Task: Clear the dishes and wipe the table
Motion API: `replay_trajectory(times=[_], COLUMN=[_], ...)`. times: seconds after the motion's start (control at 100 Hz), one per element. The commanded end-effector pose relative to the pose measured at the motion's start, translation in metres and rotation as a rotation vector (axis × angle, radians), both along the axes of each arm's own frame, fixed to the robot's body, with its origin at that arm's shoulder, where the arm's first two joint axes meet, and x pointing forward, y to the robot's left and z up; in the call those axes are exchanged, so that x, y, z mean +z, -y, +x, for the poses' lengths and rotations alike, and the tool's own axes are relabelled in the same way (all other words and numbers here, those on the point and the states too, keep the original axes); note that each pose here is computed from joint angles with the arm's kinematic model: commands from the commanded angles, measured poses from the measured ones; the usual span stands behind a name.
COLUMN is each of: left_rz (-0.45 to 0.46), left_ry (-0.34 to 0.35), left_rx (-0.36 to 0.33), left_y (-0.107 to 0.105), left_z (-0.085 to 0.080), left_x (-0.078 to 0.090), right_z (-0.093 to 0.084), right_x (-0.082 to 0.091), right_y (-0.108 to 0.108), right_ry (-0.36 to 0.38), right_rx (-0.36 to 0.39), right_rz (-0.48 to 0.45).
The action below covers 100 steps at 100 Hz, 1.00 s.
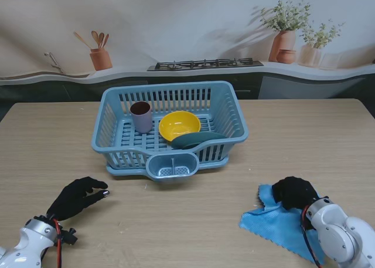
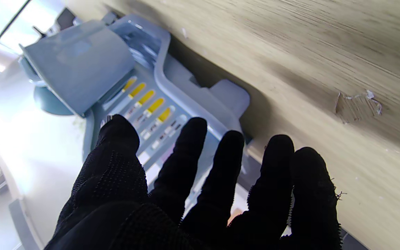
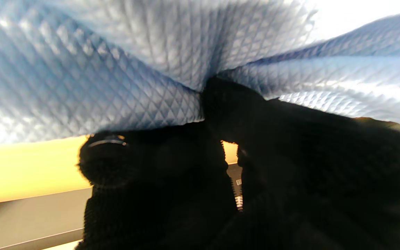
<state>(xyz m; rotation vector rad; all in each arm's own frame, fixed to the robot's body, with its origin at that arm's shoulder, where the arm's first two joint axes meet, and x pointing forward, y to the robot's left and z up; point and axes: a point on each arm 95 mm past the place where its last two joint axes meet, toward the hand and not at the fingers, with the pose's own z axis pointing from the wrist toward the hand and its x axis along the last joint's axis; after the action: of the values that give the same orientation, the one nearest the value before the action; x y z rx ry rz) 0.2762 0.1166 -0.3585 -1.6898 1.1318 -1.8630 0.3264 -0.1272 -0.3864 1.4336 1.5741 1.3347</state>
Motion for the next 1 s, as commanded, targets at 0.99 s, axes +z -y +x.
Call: replay_trajectory(times=[0.99], left_rz=[-0.004], left_ry=[0.016], left_rx=[0.016], left_y=[0.0], left_z=[-0.005], left_x=[-0.001], right_z=[0.105], right_x=[-0.027], right_y=[-0.046], right_ry=[-0.042], right_rx=[-0.05], right_rz=[-0.126])
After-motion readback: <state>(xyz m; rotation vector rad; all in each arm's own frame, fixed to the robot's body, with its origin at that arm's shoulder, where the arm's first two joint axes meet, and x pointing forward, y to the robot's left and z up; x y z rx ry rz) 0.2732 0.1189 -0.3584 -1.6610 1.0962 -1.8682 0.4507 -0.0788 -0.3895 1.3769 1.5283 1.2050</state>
